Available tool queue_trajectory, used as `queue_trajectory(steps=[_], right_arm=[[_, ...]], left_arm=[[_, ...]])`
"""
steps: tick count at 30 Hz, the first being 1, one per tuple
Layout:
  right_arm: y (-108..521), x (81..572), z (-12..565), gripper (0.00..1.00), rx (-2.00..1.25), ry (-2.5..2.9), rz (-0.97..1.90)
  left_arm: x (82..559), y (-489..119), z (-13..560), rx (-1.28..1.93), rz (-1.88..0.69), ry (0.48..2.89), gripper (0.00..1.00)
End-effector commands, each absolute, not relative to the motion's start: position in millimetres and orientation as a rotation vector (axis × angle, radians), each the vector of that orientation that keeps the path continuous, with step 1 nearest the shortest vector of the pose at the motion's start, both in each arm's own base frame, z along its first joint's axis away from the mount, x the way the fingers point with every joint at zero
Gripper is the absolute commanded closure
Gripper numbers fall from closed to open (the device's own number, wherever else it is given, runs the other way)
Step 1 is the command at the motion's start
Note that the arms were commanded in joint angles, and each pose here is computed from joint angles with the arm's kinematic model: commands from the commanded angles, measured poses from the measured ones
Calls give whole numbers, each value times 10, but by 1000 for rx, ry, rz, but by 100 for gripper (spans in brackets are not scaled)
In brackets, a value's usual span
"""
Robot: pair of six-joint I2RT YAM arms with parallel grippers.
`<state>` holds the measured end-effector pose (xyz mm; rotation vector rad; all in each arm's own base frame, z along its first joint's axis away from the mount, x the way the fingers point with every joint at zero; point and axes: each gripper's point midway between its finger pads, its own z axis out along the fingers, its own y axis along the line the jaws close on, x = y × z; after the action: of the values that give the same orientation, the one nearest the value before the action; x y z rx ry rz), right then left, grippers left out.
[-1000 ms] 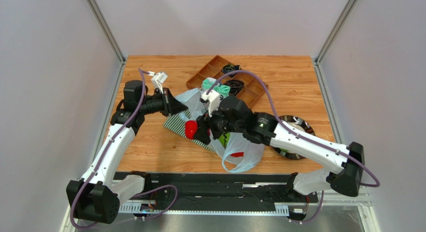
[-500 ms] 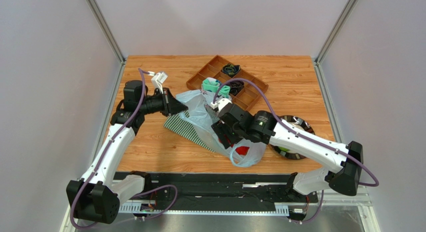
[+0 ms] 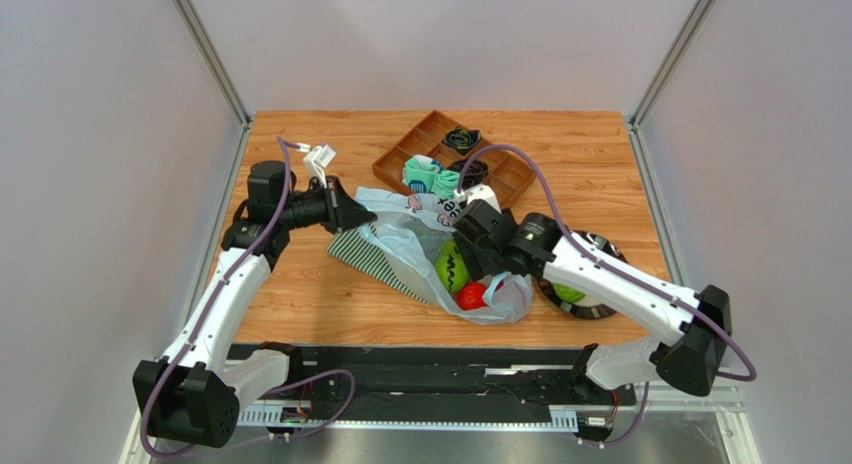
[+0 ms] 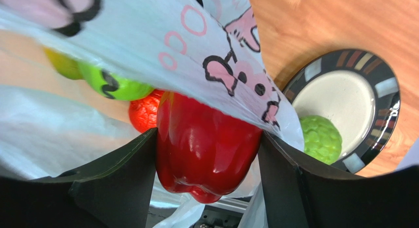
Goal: Place the fruits into the plastic bag
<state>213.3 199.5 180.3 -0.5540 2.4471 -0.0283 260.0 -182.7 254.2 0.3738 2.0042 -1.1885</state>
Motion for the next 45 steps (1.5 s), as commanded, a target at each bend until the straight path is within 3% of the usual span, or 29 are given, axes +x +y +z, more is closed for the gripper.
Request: queue_trajectory(steps=[1, 9, 11, 12, 14, 15, 21, 31, 41, 45], right_arm=[[2026, 2219, 1472, 100, -518, 2496, -111], [2090, 2389, 1196, 95, -464, 2553, -112], [2149, 2386, 1148, 86, -477, 2571, -80], [2196, 2397, 1143, 71, -477, 2570, -56], [2238, 2378, 1107, 56, -489, 2587, -36], [2249, 2383, 1107, 43, -487, 2587, -32], [2256, 2363, 1173, 25, -491, 2576, -2], [2328, 2339, 1555, 9, -491, 2507, 117], [2975, 1924, 2815, 18, -702, 2102, 797], [2850, 2047, 3160, 19, -570, 2006, 801]], left_arm=[[2586, -1838, 2677, 417, -1194, 1932, 100], [2584, -1844, 2676, 418, -1198, 1932, 100], [2584, -1845, 2673, 419, -1199, 1934, 100], [2582, -1847, 2674, 420, -1201, 1933, 100], [2590, -1841, 2669, 418, -1198, 1934, 100], [2589, -1846, 2665, 419, -1199, 1936, 100], [2584, -1849, 2671, 418, -1204, 1937, 100], [2579, -1849, 2676, 420, -1205, 1935, 100], [2590, -1839, 2673, 414, -1196, 1936, 100], [2595, -1835, 2661, 414, -1187, 1939, 100]])
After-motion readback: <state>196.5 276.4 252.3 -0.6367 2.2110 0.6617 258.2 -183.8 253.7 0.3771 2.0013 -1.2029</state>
